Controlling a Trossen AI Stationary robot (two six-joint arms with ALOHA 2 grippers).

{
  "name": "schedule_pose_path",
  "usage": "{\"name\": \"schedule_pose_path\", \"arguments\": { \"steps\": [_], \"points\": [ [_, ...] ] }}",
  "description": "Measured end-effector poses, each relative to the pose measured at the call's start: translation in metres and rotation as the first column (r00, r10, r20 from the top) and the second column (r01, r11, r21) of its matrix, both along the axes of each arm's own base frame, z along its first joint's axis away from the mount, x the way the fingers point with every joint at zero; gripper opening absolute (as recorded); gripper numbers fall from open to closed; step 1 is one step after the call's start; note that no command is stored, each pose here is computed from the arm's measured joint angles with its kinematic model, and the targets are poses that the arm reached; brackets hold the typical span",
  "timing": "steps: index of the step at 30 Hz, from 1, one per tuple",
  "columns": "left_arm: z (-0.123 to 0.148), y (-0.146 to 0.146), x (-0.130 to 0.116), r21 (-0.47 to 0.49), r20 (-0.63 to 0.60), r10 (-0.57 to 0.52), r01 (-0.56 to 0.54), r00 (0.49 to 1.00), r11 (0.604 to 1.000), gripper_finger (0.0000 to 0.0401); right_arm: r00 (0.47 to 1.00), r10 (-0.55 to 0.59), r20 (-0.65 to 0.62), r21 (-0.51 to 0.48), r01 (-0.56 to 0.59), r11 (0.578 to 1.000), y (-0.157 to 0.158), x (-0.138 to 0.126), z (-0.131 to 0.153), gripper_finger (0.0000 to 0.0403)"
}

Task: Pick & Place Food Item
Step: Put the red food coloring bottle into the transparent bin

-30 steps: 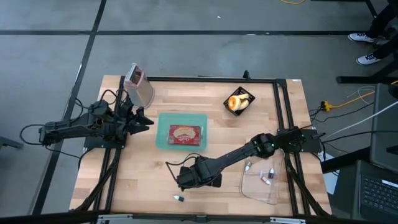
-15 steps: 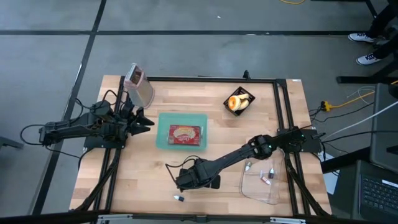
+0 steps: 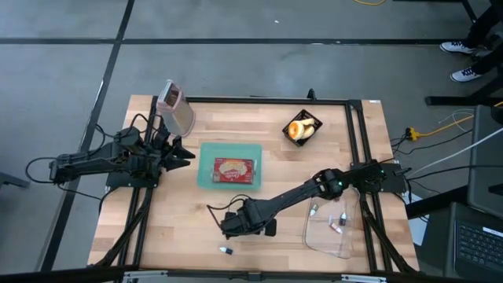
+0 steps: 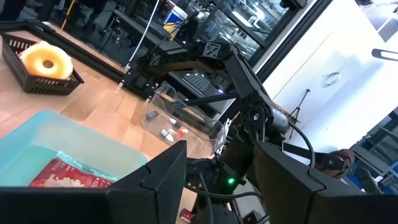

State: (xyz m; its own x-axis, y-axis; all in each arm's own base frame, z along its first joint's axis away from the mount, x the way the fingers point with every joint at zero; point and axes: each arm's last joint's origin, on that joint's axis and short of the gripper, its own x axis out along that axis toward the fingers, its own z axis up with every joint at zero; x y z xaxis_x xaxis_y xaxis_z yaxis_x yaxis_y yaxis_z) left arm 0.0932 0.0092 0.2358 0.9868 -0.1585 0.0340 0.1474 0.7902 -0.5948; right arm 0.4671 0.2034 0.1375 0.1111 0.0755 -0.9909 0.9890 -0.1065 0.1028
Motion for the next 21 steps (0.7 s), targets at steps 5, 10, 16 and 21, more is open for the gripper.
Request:
{"name": "schedule_pose_path", "arguments": {
  "steps": [5,10,16,21],
  "points": [
    [0.0,0.0,0.0,-0.008,-0.001,0.0,0.0,1.0,1.0,0.0182,0.998,-0.04,0.047,-0.085,0.044,0.995,-0.004,0.001,0.003,0.0064],
    [0.002,0.0,0.0,-0.014,0.014,0.0,0.0,1.0,1.0,0.0182,0.967,-0.133,0.217,-0.234,0.183,0.955,-0.013,0.002,0.033,0.0064],
    [0.002,0.0,0.0,-0.02,0.019,0.0,0.001,1.0,1.0,0.0182,0.898,-0.109,0.427,-0.414,0.301,0.859,-0.027,-0.005,0.086,0.0059],
    [0.002,0.0,0.0,-0.023,0.019,0.0,0.001,1.0,1.0,0.0182,0.83,-0.045,0.556,-0.543,0.403,0.737,-0.039,-0.021,0.136,0.0061]
  ]
}}
